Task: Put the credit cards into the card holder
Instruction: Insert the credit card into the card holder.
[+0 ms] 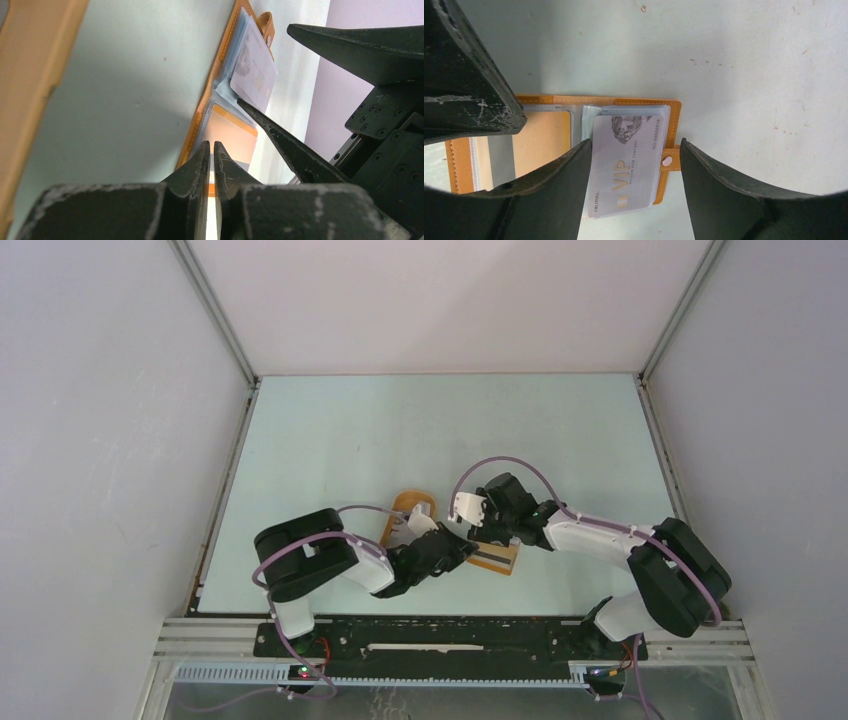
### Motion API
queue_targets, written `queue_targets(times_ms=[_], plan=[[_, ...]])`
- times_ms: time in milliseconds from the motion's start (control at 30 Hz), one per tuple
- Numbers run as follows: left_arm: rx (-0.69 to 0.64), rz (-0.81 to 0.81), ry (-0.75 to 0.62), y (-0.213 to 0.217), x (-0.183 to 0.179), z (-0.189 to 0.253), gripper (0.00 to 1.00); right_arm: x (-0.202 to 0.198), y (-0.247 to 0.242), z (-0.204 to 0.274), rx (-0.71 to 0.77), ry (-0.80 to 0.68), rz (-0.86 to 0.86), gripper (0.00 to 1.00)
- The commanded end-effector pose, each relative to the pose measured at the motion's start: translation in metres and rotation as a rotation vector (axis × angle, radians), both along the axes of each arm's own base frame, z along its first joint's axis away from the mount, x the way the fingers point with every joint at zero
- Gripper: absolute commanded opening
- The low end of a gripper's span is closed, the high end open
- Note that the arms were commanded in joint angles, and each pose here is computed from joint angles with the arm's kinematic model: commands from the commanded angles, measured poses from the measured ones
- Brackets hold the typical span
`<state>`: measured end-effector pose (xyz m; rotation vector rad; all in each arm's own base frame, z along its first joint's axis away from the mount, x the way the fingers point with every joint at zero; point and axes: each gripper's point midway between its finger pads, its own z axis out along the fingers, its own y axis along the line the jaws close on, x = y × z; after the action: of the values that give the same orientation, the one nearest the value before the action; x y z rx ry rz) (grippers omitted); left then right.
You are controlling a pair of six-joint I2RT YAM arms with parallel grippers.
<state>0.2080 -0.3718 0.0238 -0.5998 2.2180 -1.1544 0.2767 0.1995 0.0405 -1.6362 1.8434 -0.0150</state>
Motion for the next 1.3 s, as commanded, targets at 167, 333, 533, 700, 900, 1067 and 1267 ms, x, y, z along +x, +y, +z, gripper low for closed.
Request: queue_targets(times_ms=[167,333,533,700,900,1067,1267], plan=[[0.133,-0.036,-0.009,0.016,-0.004,-0.019,0.13,-0.006,-0.001,0.023,0.075,0.037,0.038,0.77],[0.155,-0.067,-0.082,0.014,0.000,0.006,0.17,-0.028,0.007,0.047,0.189,0.130,0.114,0.79],[0.184,-0.144,-0.238,0.013,0.002,0.047,0.22,-0.044,-0.003,0.072,0.306,0.242,0.133,0.78],[0.219,-0.222,-0.391,0.011,0.003,0.084,0.34,-0.051,-0.007,0.090,0.383,0.251,0.146,0.77],[0.261,-0.294,-0.630,0.018,0.004,0.139,0.41,-0.050,-0.010,0.101,0.453,0.304,0.094,0.77],[0.355,-0.282,-0.799,0.037,0.011,0.177,0.51,-0.046,-0.016,0.104,0.487,0.371,0.035,0.78],[0.496,-0.234,-0.903,0.058,0.024,0.191,0.87,-0.076,-0.014,0.099,0.496,0.403,0.235,0.76]])
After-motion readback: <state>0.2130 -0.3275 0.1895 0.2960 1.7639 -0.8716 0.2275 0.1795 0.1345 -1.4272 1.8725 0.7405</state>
